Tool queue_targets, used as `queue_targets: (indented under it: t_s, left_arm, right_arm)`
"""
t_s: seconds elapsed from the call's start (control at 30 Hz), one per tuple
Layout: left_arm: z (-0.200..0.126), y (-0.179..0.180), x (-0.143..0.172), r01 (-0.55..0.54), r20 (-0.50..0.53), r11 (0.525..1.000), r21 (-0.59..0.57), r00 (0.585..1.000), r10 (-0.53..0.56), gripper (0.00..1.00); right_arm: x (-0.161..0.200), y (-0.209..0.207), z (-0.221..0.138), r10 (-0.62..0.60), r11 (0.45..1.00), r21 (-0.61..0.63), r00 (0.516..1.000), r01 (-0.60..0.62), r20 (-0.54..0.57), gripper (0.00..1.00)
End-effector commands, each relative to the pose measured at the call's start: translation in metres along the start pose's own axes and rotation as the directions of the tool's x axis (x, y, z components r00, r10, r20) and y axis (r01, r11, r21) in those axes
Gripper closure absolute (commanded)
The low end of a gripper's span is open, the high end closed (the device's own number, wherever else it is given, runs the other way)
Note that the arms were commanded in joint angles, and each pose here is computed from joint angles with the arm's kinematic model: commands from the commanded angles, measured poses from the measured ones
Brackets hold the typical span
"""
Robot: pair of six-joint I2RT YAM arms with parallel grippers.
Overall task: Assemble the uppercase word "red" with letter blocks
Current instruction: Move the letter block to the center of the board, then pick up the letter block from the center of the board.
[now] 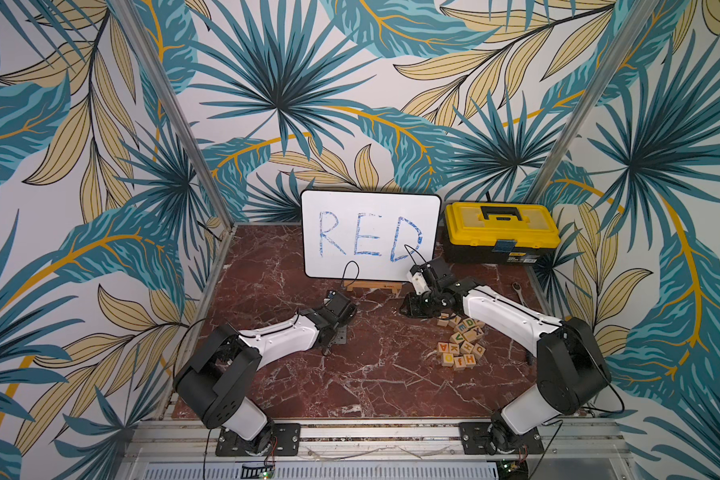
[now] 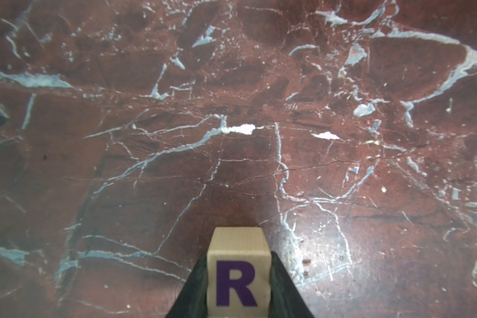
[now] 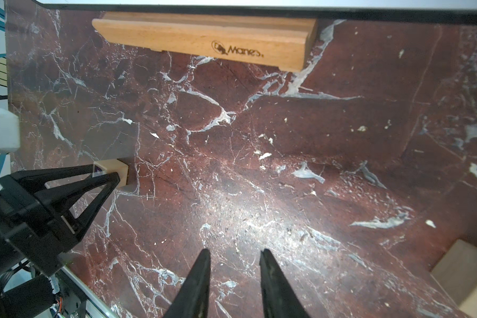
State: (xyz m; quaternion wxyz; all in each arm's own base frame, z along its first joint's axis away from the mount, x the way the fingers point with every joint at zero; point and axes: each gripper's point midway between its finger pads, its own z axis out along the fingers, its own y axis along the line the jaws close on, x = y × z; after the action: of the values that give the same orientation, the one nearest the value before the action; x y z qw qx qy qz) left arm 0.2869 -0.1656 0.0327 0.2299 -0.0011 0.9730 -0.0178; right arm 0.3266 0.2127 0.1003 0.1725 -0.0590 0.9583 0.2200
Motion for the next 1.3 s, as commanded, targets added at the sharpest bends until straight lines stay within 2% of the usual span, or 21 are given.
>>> queue_targets:
  t_s: [0.0, 0.37, 0.57, 0.77, 0.97, 1.27]
  left_arm:
    - [0.008, 0.012, 0.016, 0.016, -0.038, 0.999, -0.029, 0.999, -0.017, 0.68]
    - [0.005, 0.012, 0.014, 0.035, -0.021, 0.999, -0.023, 0.999, -0.035, 0.57]
    - [0.004, 0.011, 0.012, 0.035, -0.017, 0.999, -0.016, 0.999, -0.035, 0.54]
    - [-0.004, 0.007, 0.007, 0.031, -0.003, 1.0, 0.004, 1.0, -0.031, 0.46]
    - [-0.023, 0.006, 0.0, 0.004, 0.008, 1.0, 0.018, 1.0, -0.005, 0.4]
    - [-0.08, -0.016, -0.019, -0.091, 0.072, 0.988, 0.126, 0.994, 0.083, 0.36]
  right_arm:
    - [0.012, -0.006, 0.003, -0.002, 1.0, 0.02, 0.999, 0.003, -0.032, 0.67]
    - [0.011, -0.006, 0.002, -0.006, 1.0, 0.026, 0.999, 0.007, -0.034, 0.67]
    - [0.01, -0.004, 0.002, -0.009, 1.0, 0.023, 0.999, 0.01, -0.035, 0.67]
    - [0.008, -0.004, 0.001, -0.013, 1.0, 0.025, 0.999, 0.014, -0.034, 0.67]
    - [0.007, -0.004, -0.005, -0.02, 0.999, 0.039, 0.999, 0.021, -0.026, 0.67]
    - [0.005, -0.021, -0.022, -0.039, 0.988, 0.148, 0.999, 0.042, -0.023, 0.67]
